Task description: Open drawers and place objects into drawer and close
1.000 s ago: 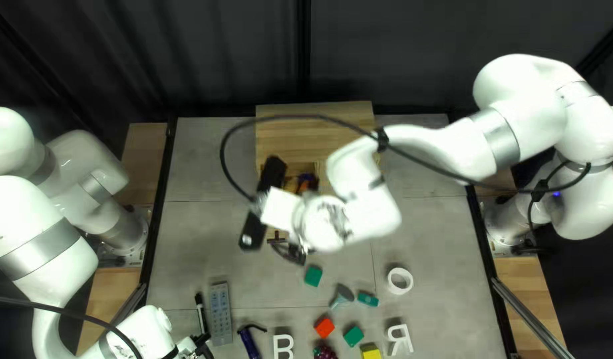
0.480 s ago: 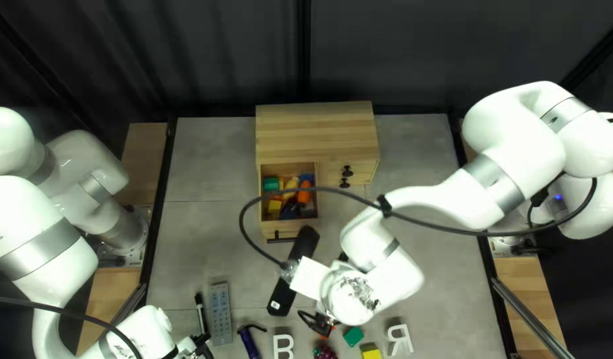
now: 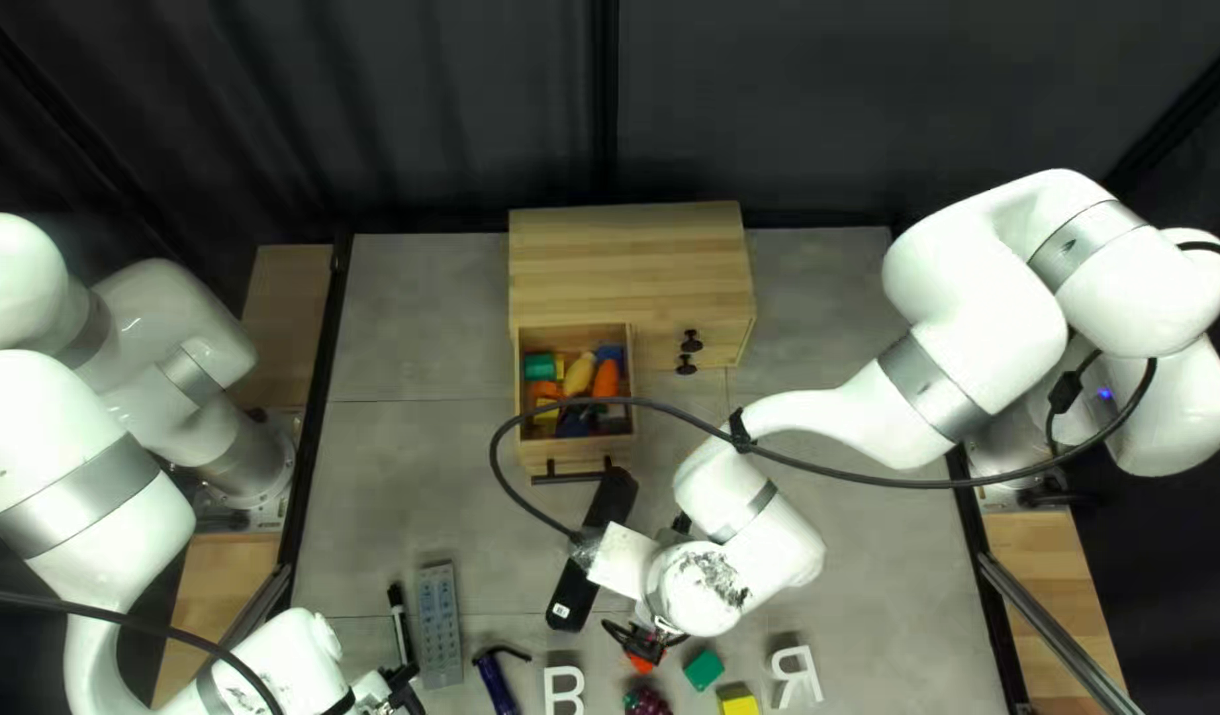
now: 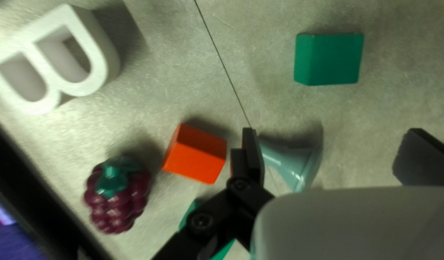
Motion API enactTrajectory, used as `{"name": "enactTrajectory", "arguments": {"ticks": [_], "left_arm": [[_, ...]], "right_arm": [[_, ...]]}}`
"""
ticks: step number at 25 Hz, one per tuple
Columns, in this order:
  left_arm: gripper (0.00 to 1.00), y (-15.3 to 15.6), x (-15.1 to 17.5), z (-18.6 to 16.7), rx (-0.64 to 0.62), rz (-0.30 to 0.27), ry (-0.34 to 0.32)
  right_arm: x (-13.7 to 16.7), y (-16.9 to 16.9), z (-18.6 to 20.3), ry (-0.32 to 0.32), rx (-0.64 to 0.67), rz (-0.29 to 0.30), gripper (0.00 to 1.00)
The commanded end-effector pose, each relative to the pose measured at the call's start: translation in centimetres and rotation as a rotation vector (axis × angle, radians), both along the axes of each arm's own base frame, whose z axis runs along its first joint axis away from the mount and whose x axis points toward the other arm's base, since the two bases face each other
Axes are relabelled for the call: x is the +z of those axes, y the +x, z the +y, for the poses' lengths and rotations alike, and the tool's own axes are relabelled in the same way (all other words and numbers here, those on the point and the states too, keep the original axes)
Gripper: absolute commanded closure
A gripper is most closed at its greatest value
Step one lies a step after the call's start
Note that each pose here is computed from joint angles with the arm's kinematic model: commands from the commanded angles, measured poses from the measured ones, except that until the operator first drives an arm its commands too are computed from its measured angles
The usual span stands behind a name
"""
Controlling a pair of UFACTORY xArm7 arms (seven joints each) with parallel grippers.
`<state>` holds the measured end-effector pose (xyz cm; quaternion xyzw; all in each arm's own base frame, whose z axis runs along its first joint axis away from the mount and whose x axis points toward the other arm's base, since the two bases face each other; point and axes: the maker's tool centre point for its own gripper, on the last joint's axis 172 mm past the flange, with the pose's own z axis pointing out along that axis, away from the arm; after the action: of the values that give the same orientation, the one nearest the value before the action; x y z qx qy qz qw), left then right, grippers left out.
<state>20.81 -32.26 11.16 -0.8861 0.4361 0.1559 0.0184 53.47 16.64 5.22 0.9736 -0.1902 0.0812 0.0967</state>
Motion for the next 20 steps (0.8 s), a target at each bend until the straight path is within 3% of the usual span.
{"name": "enactTrajectory", "arguments": {"ticks": [1, 20], "left_arm": [[0.00, 0.0, 0.0, 0.0, 0.000, 0.000, 0.000], [0.00, 0.0, 0.0, 0.0, 0.000, 0.000, 0.000]], "right_arm": [[-0.7, 0.3, -0.6, -0.023, 0.028, -0.007, 0.00], [-2.2, 1.5, -3.2, -0.021, 0.017, -0.061, 0.00]]}}
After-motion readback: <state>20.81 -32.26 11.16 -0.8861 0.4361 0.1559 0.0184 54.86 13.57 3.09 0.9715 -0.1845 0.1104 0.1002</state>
